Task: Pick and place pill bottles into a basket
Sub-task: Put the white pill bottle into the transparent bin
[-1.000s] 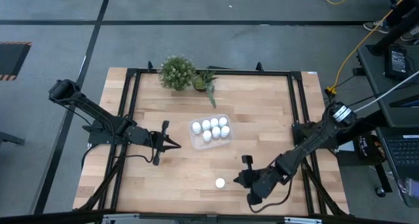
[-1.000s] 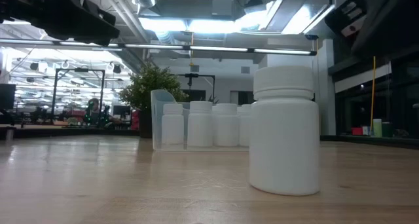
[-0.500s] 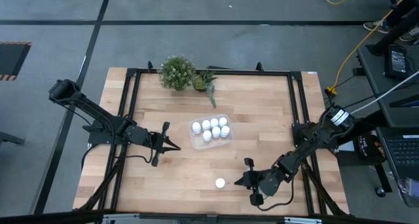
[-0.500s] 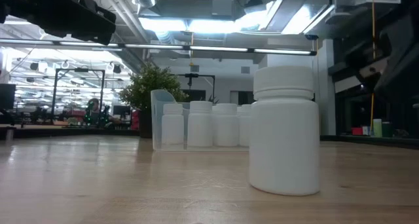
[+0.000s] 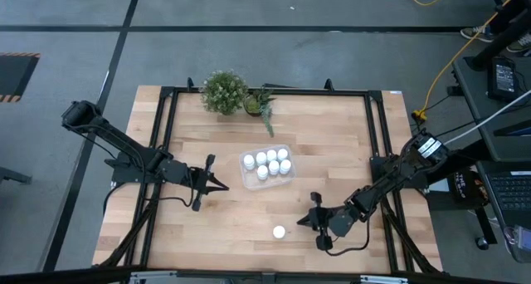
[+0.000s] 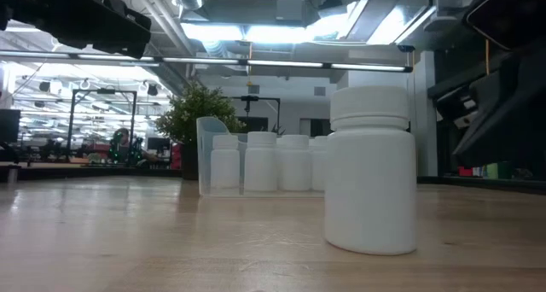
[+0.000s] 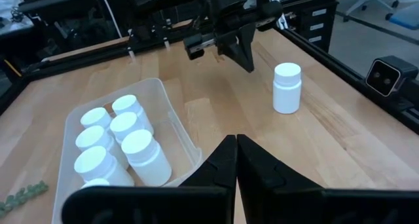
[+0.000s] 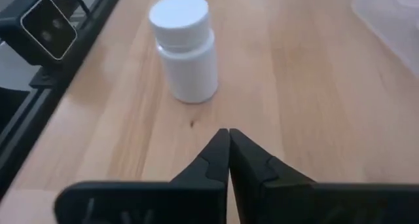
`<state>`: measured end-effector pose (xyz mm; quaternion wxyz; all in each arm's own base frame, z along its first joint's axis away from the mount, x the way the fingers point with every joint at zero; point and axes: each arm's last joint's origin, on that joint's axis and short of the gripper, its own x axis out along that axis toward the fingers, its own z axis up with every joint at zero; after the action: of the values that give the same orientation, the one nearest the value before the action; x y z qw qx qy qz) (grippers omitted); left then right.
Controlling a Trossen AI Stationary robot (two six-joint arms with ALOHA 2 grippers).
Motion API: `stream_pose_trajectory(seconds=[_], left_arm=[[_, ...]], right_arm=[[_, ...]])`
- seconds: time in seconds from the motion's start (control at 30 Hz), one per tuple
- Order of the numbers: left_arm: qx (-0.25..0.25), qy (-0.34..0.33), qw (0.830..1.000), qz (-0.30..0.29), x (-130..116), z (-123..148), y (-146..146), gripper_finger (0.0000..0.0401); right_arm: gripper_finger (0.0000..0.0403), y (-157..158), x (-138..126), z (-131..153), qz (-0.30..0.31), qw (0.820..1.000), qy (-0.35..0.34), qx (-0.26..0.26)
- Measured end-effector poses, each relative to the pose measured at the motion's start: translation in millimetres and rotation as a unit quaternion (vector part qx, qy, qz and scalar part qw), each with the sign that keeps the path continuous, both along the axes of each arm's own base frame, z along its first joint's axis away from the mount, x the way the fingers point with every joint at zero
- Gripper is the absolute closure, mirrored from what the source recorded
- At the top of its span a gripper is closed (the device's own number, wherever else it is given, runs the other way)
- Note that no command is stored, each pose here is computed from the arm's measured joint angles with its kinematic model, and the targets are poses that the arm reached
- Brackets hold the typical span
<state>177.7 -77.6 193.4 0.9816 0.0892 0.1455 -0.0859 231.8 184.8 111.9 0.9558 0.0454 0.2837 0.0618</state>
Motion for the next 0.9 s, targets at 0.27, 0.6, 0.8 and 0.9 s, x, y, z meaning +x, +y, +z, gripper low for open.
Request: stream_pose_trajectory(seconds=[0.27,0.6,0.8,0.9], left_arm=[[0.0,0.0,1.0,0.002,0,0,0,0.0399],[0.0,0.0,1.0,0.002,0,0,0,0.0391],[0.0,0.0,1.0,0.002,0,0,0,0.0395],[0.0,0.0,1.0,0.002,0,0,0,0.0398]], right_arm=[[0.0322,1,0,1,0.024,1.0,-0.004,-0.009],[0.0185,-1,9,-13,0.013,1.0,-0.013,-0.005],[0.0147,2,16,-27,0.025,0.999,-0.047,-0.008],[0.0145,4,19,-30,0.026,0.998,-0.056,-0.002]])
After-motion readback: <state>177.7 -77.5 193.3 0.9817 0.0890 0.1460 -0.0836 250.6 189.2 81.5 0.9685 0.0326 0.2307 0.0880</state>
